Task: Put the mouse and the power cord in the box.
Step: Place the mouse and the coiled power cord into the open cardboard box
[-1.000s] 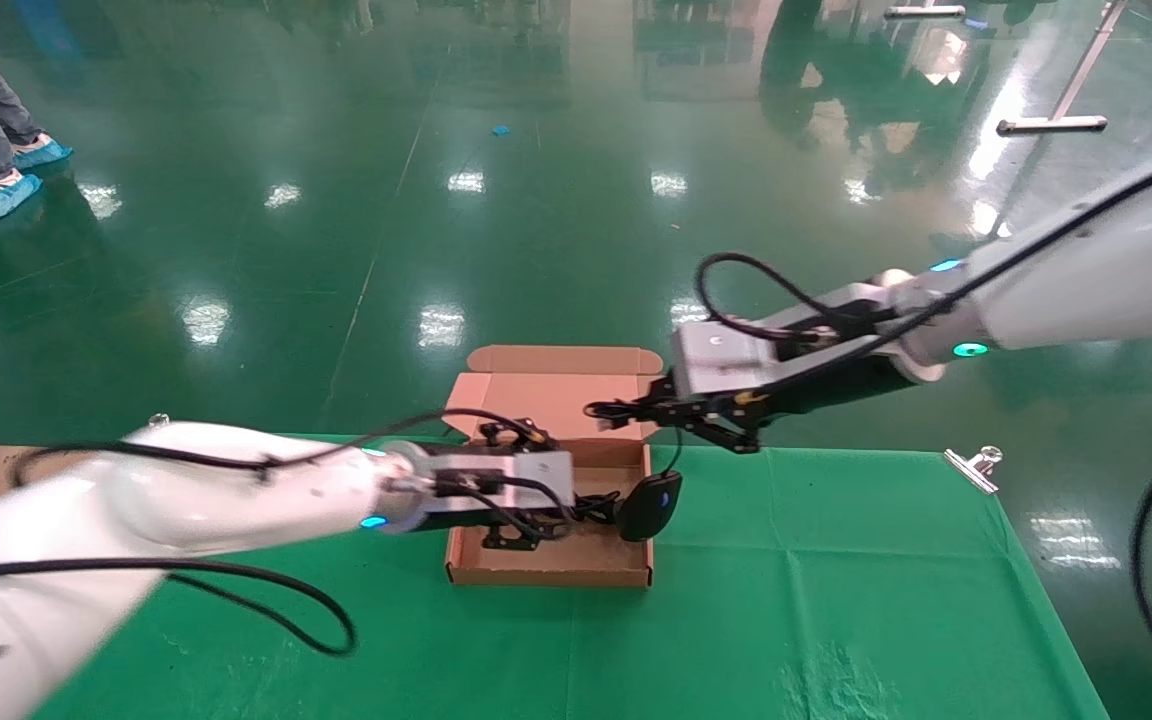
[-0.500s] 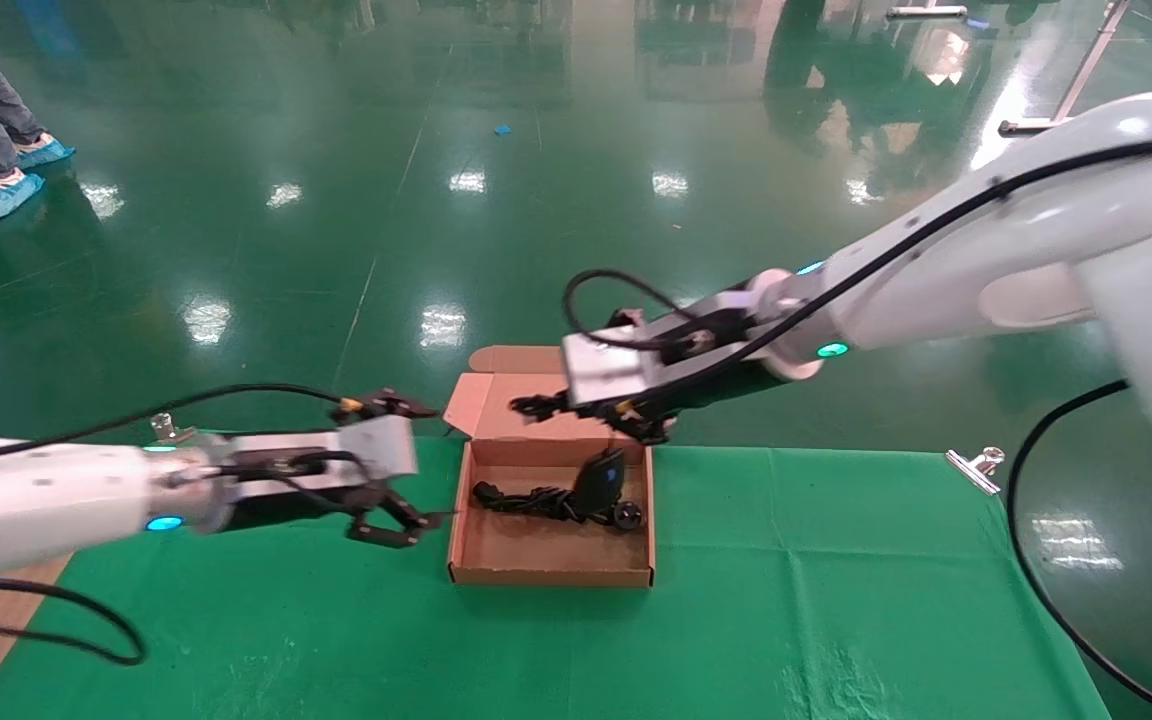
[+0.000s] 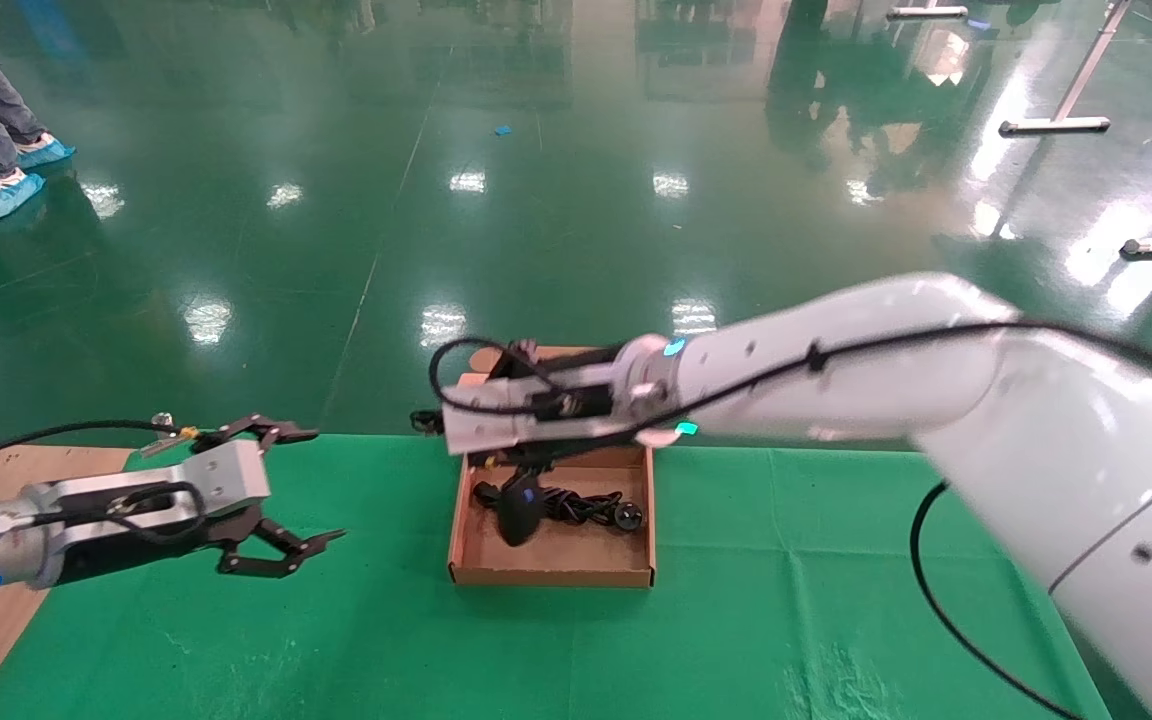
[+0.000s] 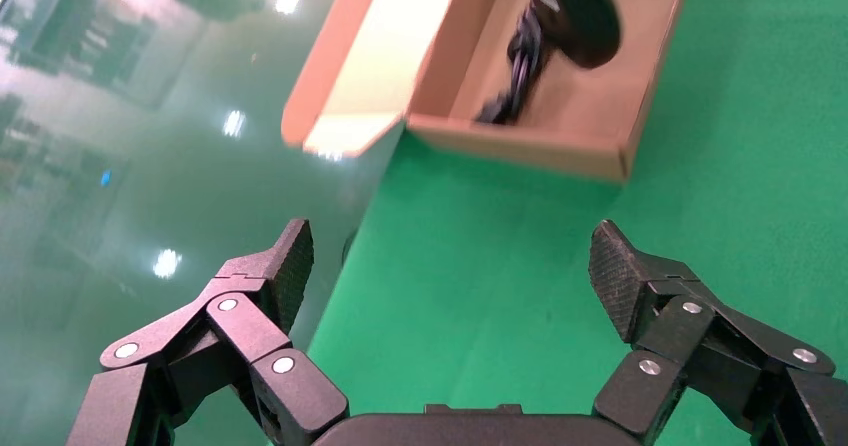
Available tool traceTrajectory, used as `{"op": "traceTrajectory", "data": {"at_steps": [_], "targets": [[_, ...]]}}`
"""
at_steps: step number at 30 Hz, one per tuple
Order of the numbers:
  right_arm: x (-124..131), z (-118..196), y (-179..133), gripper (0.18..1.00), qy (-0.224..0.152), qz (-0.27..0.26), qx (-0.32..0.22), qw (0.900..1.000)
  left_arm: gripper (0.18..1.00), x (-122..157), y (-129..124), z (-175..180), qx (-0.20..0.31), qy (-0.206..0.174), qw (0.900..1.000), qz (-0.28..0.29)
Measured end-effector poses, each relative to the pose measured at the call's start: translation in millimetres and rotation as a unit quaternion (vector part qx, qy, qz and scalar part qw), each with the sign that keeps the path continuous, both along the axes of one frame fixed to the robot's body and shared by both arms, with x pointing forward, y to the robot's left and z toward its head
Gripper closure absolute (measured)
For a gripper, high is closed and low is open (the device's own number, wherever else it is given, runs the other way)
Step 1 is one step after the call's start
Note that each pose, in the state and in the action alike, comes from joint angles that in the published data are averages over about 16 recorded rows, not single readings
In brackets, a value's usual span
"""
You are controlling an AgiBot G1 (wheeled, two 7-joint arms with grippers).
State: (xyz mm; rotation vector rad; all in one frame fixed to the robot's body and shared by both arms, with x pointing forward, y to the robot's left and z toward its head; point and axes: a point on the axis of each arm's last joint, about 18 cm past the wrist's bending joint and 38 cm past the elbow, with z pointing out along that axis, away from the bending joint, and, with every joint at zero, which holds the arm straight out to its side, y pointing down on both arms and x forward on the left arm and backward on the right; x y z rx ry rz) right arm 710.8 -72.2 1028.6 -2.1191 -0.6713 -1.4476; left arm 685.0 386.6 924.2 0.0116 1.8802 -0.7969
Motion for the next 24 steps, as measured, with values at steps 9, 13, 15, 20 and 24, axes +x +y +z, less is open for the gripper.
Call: {"op": "traceTrajectory", "data": {"at_steps": [9,13,15,20,24], "targets": [[16,-44,-3,0.966,0.015,-0.035,0.001,0.999,0.184,3,13,-21,0.001,0.013,0.9998,0.012],[23,-59,-12,0.966,0.02,-0.054,-0.008,0.998,0.184,6,11,-28,0.002,0.017,0.9998,0.011],[26,-65,-16,0.966,0.021,-0.061,-0.012,0.998,0.184,8,10,-31,0.003,0.019,0.9998,0.01],[32,-75,-24,0.966,0.017,-0.073,-0.023,0.997,0.184,10,8,-34,0.002,0.021,0.9997,0.009],[34,-80,-27,0.966,0.014,-0.076,-0.03,0.997,0.184,10,8,-35,0.001,0.021,0.9997,0.008]]}}
